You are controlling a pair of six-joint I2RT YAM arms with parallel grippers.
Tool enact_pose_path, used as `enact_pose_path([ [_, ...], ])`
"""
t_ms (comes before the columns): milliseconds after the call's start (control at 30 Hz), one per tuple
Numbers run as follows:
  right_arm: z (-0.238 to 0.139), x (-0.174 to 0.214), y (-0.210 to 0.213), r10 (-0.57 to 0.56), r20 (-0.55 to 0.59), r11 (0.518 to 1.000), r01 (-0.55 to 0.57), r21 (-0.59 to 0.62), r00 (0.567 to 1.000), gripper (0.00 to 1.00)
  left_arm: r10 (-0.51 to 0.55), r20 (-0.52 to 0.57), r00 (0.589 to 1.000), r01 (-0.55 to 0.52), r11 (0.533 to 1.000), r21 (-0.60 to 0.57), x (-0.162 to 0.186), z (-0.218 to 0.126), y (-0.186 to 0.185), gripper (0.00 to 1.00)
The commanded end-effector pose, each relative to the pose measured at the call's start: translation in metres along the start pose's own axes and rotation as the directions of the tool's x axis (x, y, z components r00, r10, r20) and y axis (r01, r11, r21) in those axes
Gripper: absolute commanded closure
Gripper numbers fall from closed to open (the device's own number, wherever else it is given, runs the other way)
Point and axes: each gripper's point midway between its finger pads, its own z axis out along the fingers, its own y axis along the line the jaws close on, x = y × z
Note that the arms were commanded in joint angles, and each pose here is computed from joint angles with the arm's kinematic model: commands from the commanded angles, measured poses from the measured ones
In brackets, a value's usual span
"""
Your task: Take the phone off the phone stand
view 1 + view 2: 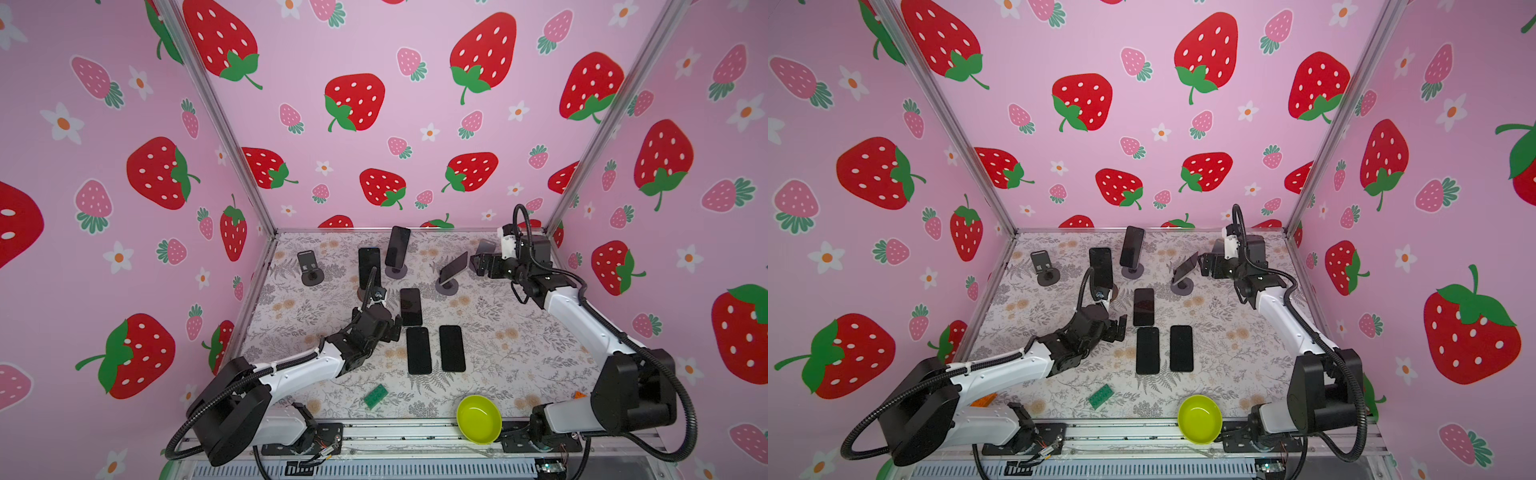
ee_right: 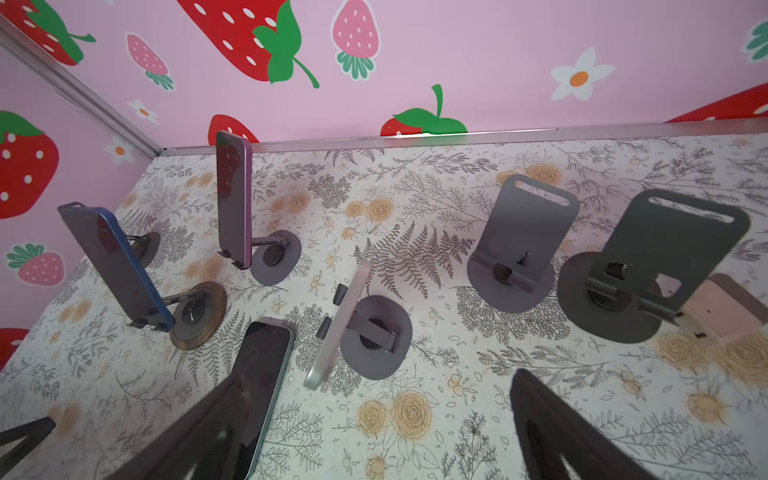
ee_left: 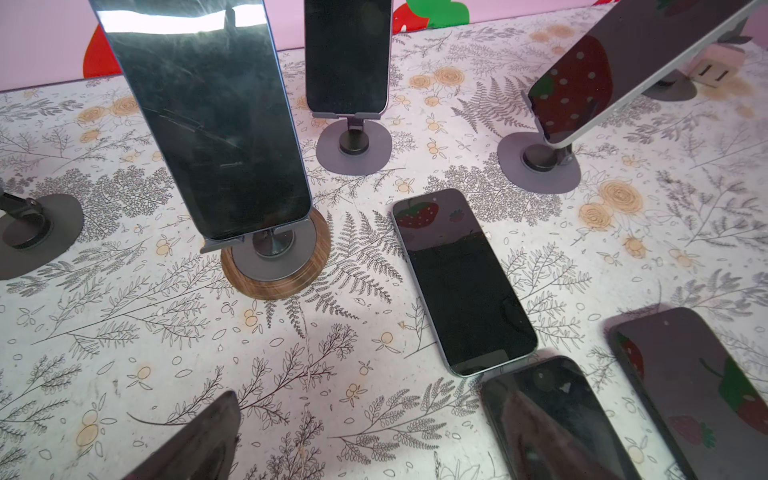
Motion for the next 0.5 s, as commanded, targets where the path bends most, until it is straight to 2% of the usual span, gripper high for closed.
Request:
enact_pose_path([
  [0,-0.011,-0.025,0.010,-0.071,0.142,0.997,0.076,-0.025,0.987,0.00,0.003,0.021,1.000,-0.003,1.000,0.004,-0.009,0.002,-0.002,0.01],
  [67,-0.008,-0.028,0.009,-0.027,0.146,0.999,0.031,-0.027,0.989,0.00,0.006,0.013,1.000,-0.006,1.000,0.003,-0.009,0.001,-0.003,0.01],
  [167,0.005,-0.023,0.007,0.050,0.061,0.999,-0.049,-0.025,0.997,0.00,0.004,0.020,1.000,-0.004,1.000,0.002,-0.009,0.001,-0.002,0.01],
  [233,0.012,-0.016,0.015,0.019,0.036,0.998,-0.017,-0.065,0.999,0.00,0.005,0.016,1.000,-0.005,1.000,0.007,-0.009,0.002,-0.003,0.01],
  [333,0.013,-0.013,0.015,-0.036,0.052,0.998,0.039,-0.057,0.998,0.00,-0.001,0.018,1.000,0.001,1.000,0.020,-0.010,0.000,-0.005,0.01],
  [467,0.011,-0.020,0.015,-0.032,0.071,0.998,0.036,-0.054,0.997,0.00,-0.005,0.016,1.000,0.005,1.000,0.022,-0.008,0.001,-0.005,0.01],
])
